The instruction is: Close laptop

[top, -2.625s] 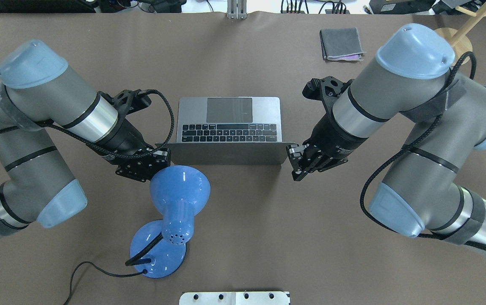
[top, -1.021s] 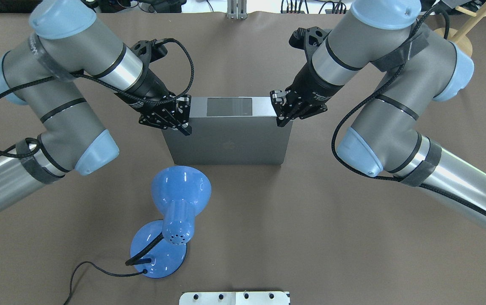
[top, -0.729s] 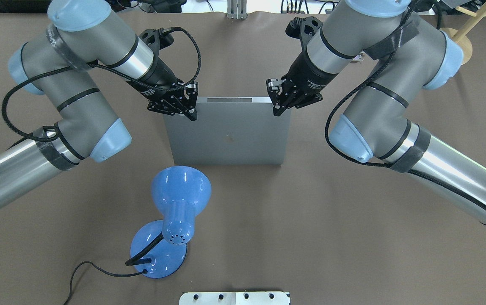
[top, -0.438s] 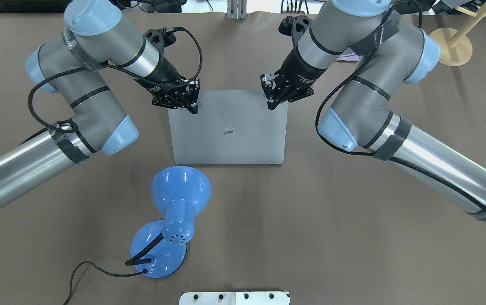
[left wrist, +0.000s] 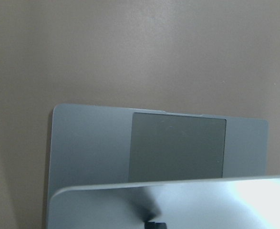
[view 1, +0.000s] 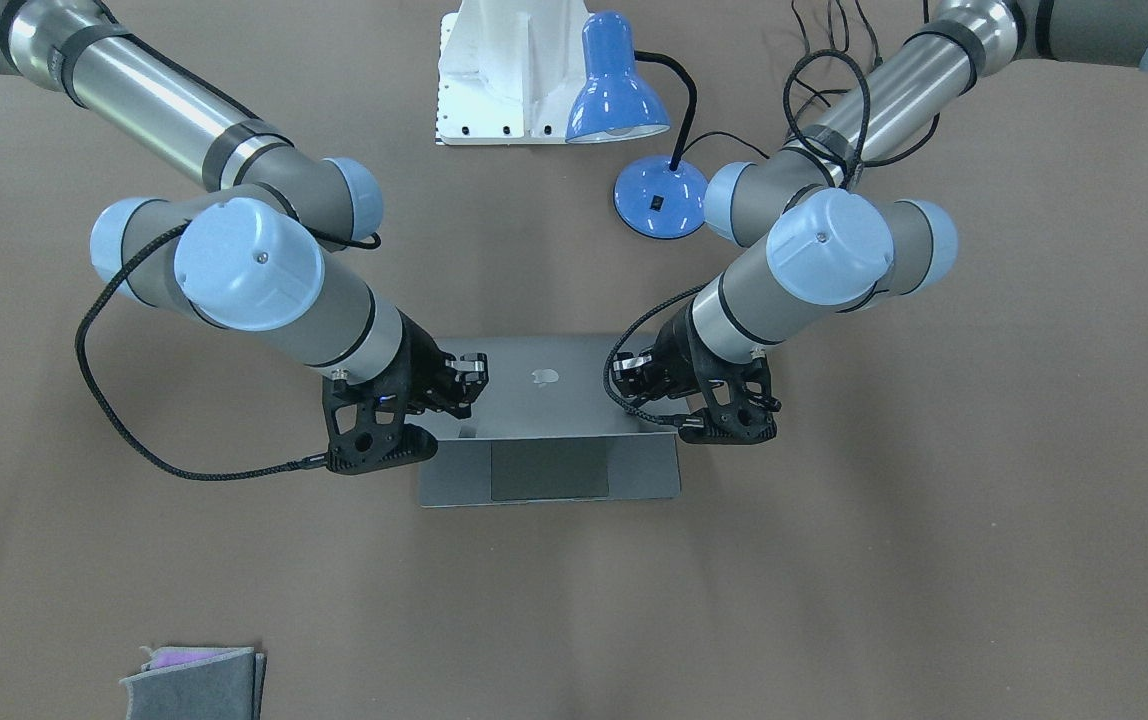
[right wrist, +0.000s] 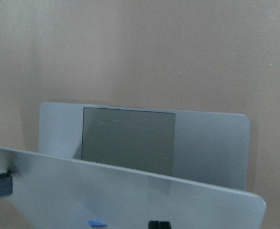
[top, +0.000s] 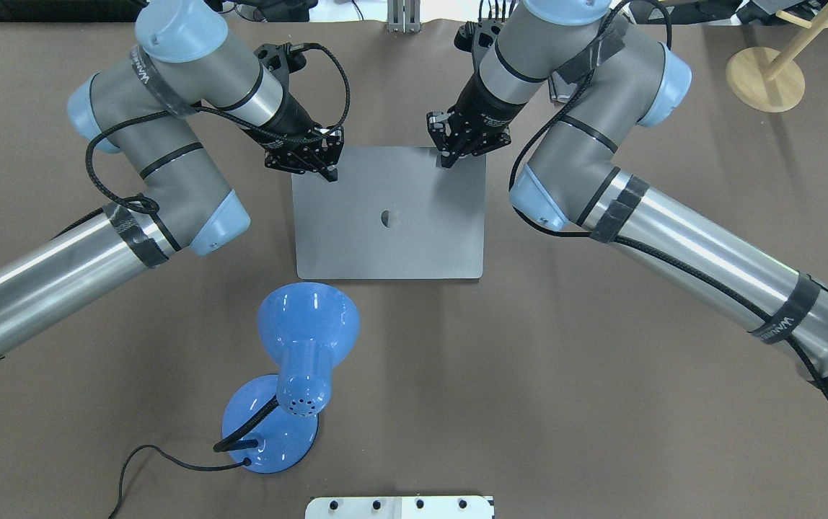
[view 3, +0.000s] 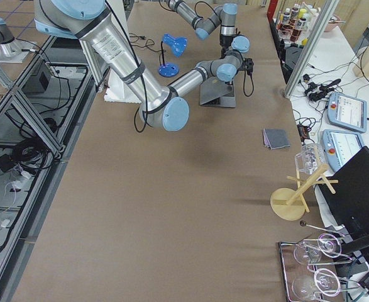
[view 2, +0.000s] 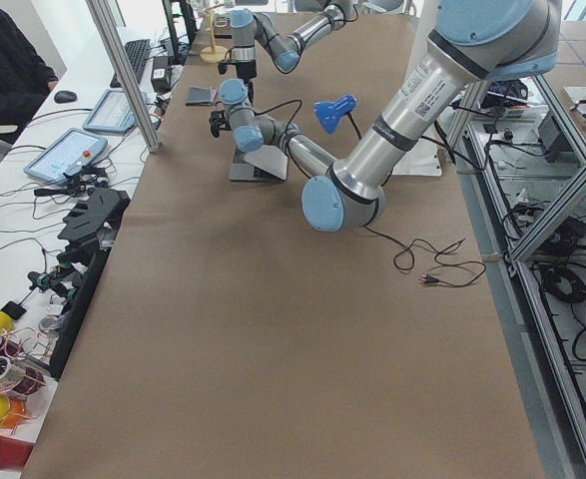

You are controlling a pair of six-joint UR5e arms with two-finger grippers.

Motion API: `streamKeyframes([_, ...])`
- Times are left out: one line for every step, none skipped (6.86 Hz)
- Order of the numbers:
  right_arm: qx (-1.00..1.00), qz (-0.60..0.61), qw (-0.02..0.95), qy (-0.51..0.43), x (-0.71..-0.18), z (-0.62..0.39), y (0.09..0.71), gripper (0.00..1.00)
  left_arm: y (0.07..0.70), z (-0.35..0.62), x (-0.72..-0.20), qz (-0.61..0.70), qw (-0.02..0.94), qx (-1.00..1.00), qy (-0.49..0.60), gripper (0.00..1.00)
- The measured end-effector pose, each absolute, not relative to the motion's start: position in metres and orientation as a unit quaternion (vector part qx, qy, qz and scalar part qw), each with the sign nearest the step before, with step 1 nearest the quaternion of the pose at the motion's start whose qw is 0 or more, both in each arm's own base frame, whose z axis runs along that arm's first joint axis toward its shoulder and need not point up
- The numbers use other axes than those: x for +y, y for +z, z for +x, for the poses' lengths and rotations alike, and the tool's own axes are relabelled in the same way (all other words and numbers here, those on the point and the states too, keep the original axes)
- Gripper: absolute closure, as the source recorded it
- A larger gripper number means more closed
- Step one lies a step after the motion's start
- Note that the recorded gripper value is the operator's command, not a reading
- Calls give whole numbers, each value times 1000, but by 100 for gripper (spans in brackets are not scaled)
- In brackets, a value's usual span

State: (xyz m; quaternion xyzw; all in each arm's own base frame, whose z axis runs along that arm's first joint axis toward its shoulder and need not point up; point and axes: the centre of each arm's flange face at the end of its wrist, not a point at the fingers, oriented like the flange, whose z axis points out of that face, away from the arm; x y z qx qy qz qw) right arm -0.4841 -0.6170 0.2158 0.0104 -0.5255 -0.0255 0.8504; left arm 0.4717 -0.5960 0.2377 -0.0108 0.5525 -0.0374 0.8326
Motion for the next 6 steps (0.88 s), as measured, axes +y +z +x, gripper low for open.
streamKeyframes([-519,17,854,-20,-632,-497,225,100,241,475,-599,-11,835,548,-40,100])
streamKeyframes([-514,20,858,-16,-640,-508,232,100,244,484,-603,-8,839,542,-45,100])
streamKeyframes([-508,21,861,-15,-641,-519,238,100,249,500,-608,6,845,532,-49,100])
streamKeyframes([-503,21,864,-15,-640,-526,242,100,259,513,-614,22,850,524,-52,100])
streamKeyframes([-500,21,866,-16,-638,-531,245,100,270,522,-617,37,854,515,-58,100])
streamKeyframes([-496,21,868,-16,-637,-536,249,100,277,531,-617,49,859,506,-63,100])
